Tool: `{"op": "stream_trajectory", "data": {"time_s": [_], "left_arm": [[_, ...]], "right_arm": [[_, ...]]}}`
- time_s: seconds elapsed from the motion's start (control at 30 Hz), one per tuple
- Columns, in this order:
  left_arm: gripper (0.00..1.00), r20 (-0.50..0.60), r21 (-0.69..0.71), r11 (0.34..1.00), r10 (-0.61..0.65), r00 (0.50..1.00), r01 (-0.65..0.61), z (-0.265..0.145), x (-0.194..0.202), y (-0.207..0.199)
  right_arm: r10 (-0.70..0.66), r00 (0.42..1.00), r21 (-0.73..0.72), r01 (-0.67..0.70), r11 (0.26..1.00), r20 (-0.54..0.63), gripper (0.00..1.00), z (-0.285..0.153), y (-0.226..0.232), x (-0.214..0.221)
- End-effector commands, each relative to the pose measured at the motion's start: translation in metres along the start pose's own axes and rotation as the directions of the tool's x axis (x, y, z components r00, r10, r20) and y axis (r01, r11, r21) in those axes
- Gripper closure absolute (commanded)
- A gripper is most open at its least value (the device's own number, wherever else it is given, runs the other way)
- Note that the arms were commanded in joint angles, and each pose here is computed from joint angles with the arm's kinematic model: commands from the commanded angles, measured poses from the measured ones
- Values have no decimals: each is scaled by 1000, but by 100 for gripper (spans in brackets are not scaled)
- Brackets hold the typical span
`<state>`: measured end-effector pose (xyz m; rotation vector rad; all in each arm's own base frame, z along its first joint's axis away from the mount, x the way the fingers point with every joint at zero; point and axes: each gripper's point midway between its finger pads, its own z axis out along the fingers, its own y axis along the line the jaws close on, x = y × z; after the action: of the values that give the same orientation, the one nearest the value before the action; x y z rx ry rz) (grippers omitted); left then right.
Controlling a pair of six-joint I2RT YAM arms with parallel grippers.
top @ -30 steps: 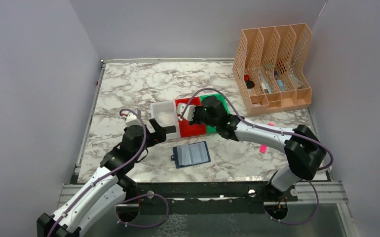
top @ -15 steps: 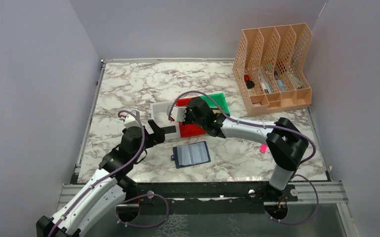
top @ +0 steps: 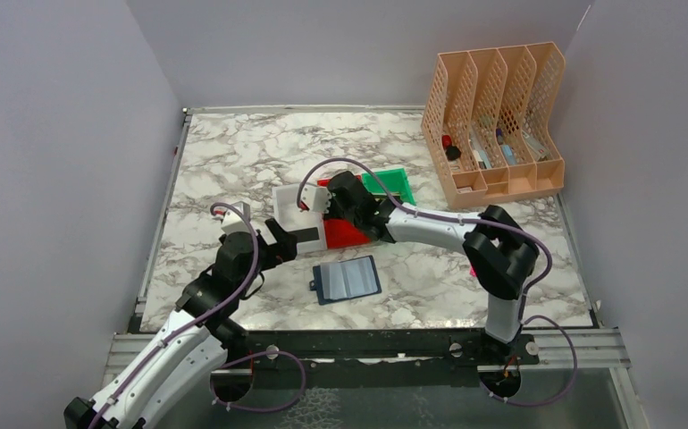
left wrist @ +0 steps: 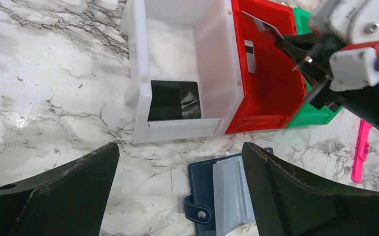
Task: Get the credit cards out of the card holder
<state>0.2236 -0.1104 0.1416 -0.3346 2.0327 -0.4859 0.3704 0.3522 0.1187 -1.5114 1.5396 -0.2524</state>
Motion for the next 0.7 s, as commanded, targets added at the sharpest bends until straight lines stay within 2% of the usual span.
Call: {"op": "stream_trajectory", "data": {"time_s": [0.0, 0.37, 0.67], "left_arm": [[1, 19, -4, 1000, -7, 1000, 7, -1, -1, 4], [1, 19, -5, 1000, -10, 1000, 10, -2, -1, 4], [1, 16, -8, 1000, -13, 1000, 13, -1, 1, 6]], "right_arm": [[21, 997, -17, -22, 1000, -79, 99, 13, 11, 9], [-51, 994, 48, 56, 997, -92, 99, 32, 14, 20], [-102, 988, 33, 106, 994, -120, 95, 43, 25, 30]]}}
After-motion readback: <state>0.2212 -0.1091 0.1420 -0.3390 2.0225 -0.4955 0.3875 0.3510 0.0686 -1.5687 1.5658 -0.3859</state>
